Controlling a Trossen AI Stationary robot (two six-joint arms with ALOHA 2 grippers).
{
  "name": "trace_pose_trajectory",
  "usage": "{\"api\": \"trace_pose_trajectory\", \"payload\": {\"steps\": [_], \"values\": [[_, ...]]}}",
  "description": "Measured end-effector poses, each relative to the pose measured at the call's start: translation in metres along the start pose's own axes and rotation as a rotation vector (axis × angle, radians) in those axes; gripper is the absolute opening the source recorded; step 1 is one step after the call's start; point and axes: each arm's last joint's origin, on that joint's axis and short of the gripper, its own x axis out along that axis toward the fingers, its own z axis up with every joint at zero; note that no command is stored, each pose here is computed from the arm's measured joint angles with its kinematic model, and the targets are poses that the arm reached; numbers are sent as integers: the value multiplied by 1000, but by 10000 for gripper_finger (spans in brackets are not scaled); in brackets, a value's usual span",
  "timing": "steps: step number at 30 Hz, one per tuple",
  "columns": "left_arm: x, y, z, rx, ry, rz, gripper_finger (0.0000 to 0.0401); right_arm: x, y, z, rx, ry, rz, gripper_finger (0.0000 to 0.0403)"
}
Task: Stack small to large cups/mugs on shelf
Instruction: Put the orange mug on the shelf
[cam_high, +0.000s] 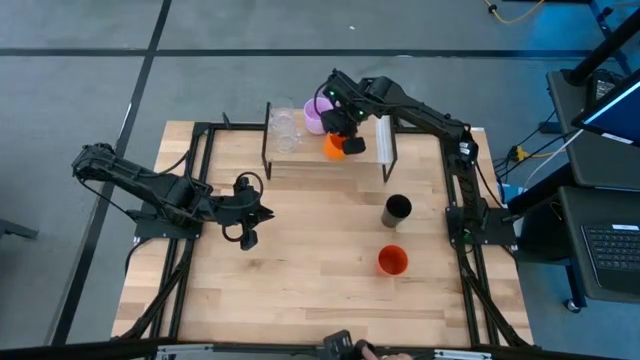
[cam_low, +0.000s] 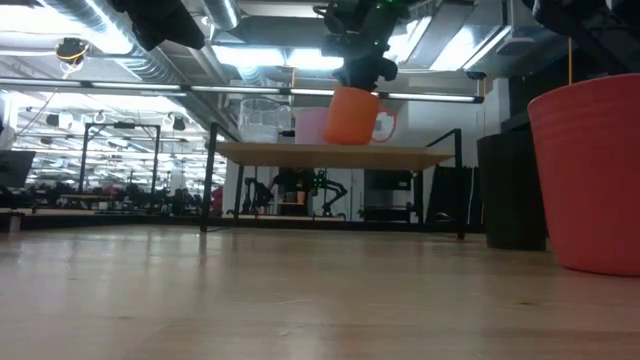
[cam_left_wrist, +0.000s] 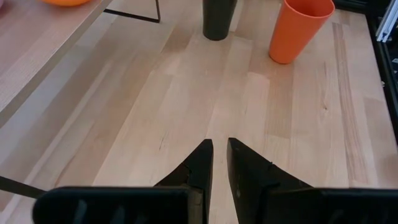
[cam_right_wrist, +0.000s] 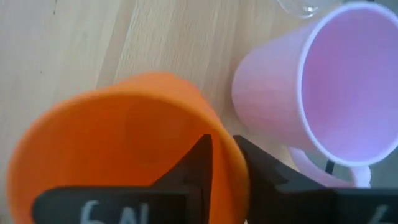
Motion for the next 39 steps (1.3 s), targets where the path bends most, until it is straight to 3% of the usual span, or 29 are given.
{"api": "trace_pose_trajectory", "payload": {"steps": [11,21,29,34,39], "values": [[0,0,0,-1,0,0,41,0,-3,-2,8,-6,-11,120],[0,0,0,-1,0,0,41,-5,-3,0,4,-9,-35,131],[0,0,0,-1,0,0,41,-53,9,3,-6,-84,-110,132],[0,0,0,-2,0,0,41,-89,17,-10,157,-101,-108,132],[0,0,0,-1,0,0,41,-101,20,-26,382,-69,-24,129]]}}
